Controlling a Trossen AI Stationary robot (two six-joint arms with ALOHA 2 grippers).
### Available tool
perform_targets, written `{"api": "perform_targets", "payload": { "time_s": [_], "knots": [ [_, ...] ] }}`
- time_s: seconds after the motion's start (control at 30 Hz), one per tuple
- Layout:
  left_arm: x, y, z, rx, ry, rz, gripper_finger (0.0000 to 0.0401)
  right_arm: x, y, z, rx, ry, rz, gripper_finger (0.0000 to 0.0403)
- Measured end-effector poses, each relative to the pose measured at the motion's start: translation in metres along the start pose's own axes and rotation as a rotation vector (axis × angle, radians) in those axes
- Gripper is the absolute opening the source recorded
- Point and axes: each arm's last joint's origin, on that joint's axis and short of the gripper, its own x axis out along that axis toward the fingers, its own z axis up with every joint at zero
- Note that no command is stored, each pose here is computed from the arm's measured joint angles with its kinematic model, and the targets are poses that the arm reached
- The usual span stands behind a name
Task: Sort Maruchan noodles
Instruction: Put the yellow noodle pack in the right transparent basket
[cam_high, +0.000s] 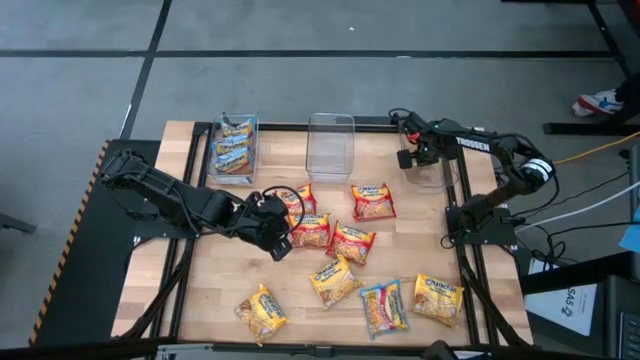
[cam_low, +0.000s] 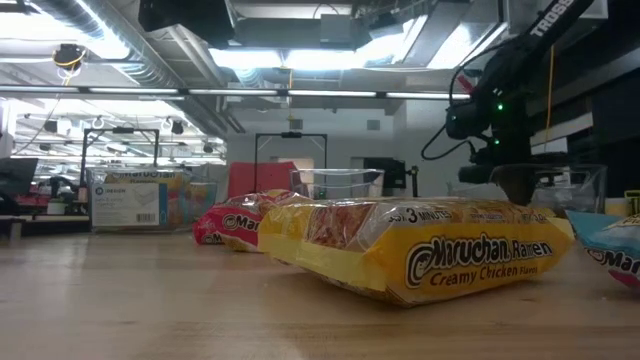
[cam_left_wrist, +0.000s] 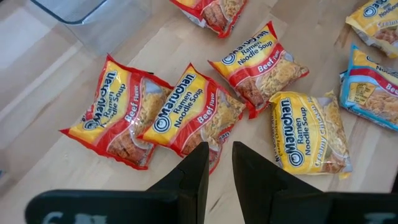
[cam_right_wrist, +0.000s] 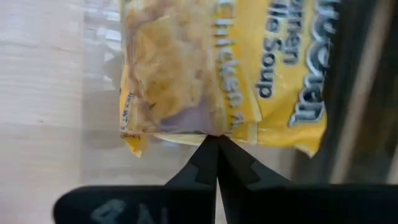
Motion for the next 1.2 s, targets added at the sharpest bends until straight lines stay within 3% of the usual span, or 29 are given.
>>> {"api": "perform_targets", "payload": {
  "time_s": [0.3,0.5,0.63,0.93,1.03,1.2],
  "knots": [
    [0.0,0.0,0.0,0.029,-0.003,0.002,0.0065,-0.04,-0.012,0.005,-0.084,-0.087,-0.044,0.0001],
    [0.0,0.0,0.0,0.028,-0.001,0.001,0.0065,-0.046,-0.011,0.007,-0.066,-0.117,0.007,0.0005],
    [0.0,0.0,0.0,0.027,0.004,-0.003,0.0065,-0.044,-0.01,0.009,-0.05,-0.148,0.019,0.0041],
    [0.0,0.0,0.0,0.024,0.005,-0.004,0.0065,-0.028,-0.006,0.011,0.122,-0.145,-0.062,0.0177],
    [0.0,0.0,0.0,0.023,0.006,-0.005,0.0065,-0.022,-0.004,0.014,0.148,-0.152,-0.095,0.0193],
    [0.0,0.0,0.0,0.023,0.014,-0.012,0.0065,-0.015,-0.001,0.017,0.204,-0.159,-0.109,0.0184]
  ]
}}
